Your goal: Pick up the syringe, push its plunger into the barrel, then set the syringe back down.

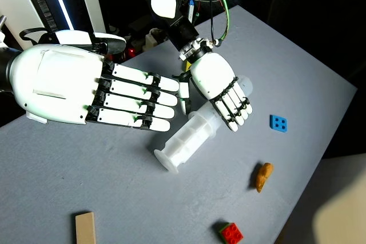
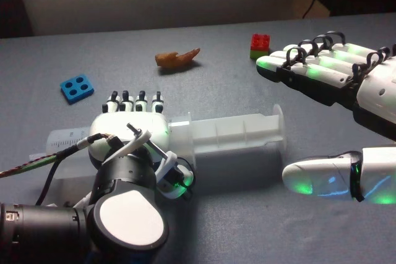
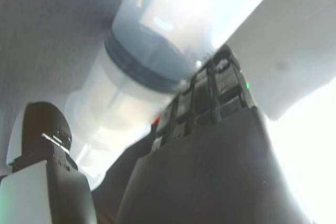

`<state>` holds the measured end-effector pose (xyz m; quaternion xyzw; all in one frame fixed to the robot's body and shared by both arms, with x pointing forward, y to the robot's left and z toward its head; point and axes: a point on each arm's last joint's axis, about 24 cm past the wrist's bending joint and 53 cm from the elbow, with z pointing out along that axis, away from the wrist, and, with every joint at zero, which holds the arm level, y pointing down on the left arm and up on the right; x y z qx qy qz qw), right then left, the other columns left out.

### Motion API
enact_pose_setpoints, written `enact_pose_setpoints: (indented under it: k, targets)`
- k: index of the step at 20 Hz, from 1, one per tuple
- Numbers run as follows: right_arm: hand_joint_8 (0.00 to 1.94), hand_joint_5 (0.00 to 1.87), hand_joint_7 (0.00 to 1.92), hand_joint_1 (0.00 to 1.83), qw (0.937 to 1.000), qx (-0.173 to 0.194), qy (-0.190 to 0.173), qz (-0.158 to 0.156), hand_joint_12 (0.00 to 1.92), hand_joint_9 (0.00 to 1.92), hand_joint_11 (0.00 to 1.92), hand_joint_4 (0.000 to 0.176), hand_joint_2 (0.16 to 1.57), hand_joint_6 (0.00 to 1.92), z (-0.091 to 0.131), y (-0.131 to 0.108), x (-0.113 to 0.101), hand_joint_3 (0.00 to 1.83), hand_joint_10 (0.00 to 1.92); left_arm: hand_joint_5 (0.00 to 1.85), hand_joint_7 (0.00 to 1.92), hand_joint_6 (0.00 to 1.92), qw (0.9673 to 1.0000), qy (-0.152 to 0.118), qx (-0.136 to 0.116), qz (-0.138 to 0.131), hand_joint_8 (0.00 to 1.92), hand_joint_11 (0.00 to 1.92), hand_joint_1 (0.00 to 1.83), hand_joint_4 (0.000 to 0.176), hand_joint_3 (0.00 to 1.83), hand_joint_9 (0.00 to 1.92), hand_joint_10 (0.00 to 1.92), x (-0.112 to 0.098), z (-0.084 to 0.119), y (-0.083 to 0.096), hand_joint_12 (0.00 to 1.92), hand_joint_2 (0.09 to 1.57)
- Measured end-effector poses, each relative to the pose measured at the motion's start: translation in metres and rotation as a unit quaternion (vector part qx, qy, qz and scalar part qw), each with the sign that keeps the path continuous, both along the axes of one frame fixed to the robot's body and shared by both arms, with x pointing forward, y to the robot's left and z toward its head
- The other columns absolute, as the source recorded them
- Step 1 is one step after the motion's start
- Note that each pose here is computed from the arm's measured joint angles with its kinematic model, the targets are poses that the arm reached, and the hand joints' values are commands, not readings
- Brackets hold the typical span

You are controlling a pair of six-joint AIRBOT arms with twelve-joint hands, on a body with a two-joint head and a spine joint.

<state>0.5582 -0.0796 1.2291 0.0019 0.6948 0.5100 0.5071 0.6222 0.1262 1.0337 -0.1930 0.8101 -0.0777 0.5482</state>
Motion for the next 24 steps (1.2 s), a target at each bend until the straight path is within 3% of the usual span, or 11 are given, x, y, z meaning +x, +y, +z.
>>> enact_pose_setpoints:
  k: [8, 9, 13, 21, 22, 24]
  targets:
    - [0.00, 0.05, 0.07, 0.05, 1.0000, 0.001, 0.000, 0.000, 0.33, 0.05, 0.00, 0.000, 1.04, 0.00, 0.0003, -0.0001, 0.0000, 0.00, 0.00, 0.00, 0.00, 0.00, 0.9999, -0.004, 0.006, -0.009, 0.00, 0.00, 0.52, 0.000, 0.01, 0.00, 0.00, 0.0105, -0.0043, 0.0026, 0.00, 1.08]
    - [0.00, 0.03, 0.05, 0.05, 1.0000, 0.000, -0.001, 0.000, 0.25, 0.03, 0.00, 0.000, 1.04, 0.00, 0.0004, -0.0001, 0.0000, 0.00, 0.00, 0.00, 0.00, 0.00, 0.9999, -0.003, 0.006, -0.009, 0.00, 0.00, 0.52, 0.000, 0.01, 0.00, 0.00, 0.0115, -0.0059, 0.0032, 0.00, 1.08]
    - [0.00, 0.04, 0.05, 0.05, 1.0000, 0.000, -0.001, 0.000, 0.36, 0.04, 0.00, 0.000, 1.04, 0.01, 0.0004, 0.0000, 0.0000, 0.00, 0.00, 0.00, 0.00, 0.00, 0.9999, -0.004, 0.007, -0.011, 0.00, 0.00, 0.56, 0.000, 0.00, 0.00, 0.00, 0.0115, -0.0063, 0.0028, 0.00, 1.07]
    - [0.00, 0.00, 0.00, 0.03, 1.0000, 0.001, -0.001, 0.000, 0.21, 0.01, 0.00, 0.000, 1.05, 0.00, 0.0006, -0.0002, 0.0001, 0.00, 0.00, 0.04, 0.00, 0.01, 0.9998, -0.007, 0.010, -0.015, 0.00, 0.02, 0.59, 0.000, 0.00, 0.00, 0.00, 0.0109, -0.0073, 0.0032, 0.01, 1.07]
    - [0.00, 0.01, 0.02, 0.05, 1.0000, 0.001, -0.001, 0.000, 0.29, 0.03, 0.00, 0.000, 1.03, 0.00, 0.0006, -0.0002, 0.0001, 0.00, 0.01, 0.13, 0.09, 0.01, 0.9998, -0.007, 0.010, -0.014, 0.01, 0.06, 0.69, 0.000, 0.00, 0.08, 0.01, 0.0110, -0.0072, 0.0033, 0.05, 1.04]
    - [0.00, 0.03, 0.03, 0.03, 1.0000, 0.001, -0.001, 0.000, 0.27, 0.03, 0.00, 0.000, 1.03, 0.01, 0.0006, -0.0002, 0.0000, 0.00, 0.00, 0.20, 0.17, 0.00, 0.9998, -0.010, 0.006, -0.015, 0.00, 0.00, 0.73, 0.000, 0.00, 0.17, 0.01, 0.0117, -0.0060, 0.0025, 0.44, 1.04]
